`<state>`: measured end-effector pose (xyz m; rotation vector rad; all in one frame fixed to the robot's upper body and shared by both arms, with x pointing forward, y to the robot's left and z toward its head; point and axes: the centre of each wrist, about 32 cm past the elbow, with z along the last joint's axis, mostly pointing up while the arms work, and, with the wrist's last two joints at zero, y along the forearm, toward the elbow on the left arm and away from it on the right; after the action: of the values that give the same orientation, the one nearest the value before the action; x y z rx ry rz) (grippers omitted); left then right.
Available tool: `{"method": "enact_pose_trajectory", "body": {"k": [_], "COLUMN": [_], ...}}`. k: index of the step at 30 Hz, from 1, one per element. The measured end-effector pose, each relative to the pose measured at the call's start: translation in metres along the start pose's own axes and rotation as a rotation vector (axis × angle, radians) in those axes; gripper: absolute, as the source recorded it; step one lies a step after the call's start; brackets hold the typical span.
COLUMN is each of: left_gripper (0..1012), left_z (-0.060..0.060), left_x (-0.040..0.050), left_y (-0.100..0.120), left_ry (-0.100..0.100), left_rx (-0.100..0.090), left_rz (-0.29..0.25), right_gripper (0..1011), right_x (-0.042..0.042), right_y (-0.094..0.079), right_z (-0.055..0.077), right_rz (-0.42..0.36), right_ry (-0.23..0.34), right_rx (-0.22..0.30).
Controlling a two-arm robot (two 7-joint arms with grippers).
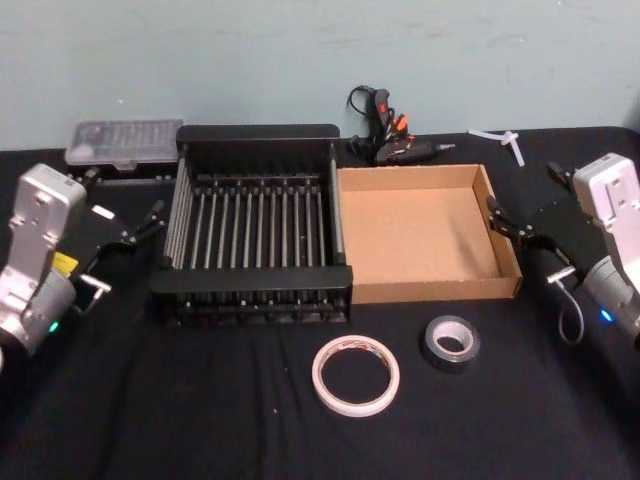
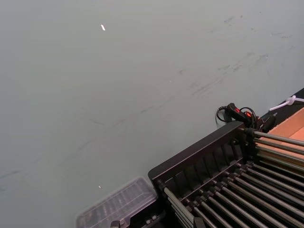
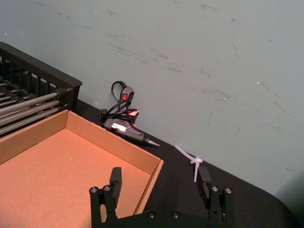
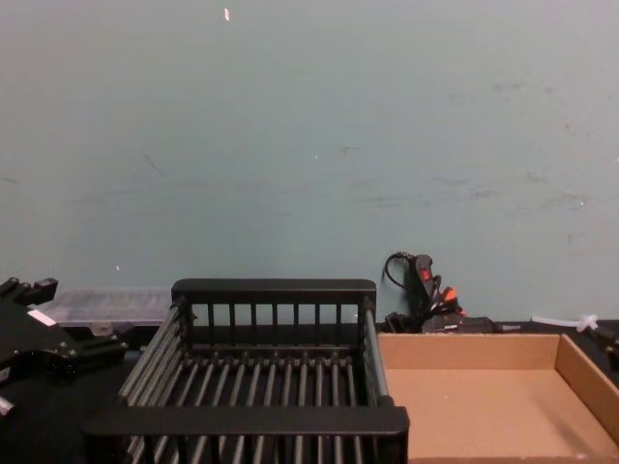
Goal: Pick up the white tape and place it into the black box , Pick up the silver tape and place it into the brown box.
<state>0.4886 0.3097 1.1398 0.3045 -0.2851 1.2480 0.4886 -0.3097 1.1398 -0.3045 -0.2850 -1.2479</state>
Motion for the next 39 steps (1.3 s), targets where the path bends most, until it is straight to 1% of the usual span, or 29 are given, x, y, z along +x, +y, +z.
{"method": "enact_pose_trajectory", "body": {"k": [24,32,39], "left_gripper": [1001,1001,1001], "left_z": [0.0,0.0,0.0], "left_x": [0.0,0.0,0.0], "left_y": [0.0,0.0,0.0], "left_ry": [0.0,0.0,0.0], "left_rx": [0.0,0.0,0.0], "left_rz": [0.0,0.0,0.0], "right_gripper": [1000,1002,1002], "right_x": [0.0001,0.0008,0.0], "right_y": [0.0001,-0.0005,-0.0047], "right_z": [0.0001,0.0012,0.0048], "right_rz": [0.0,0.008,0.028], "right_ry": [0.0,0.019,0.052], "right_rx": [0.0,0.007,0.014]}}
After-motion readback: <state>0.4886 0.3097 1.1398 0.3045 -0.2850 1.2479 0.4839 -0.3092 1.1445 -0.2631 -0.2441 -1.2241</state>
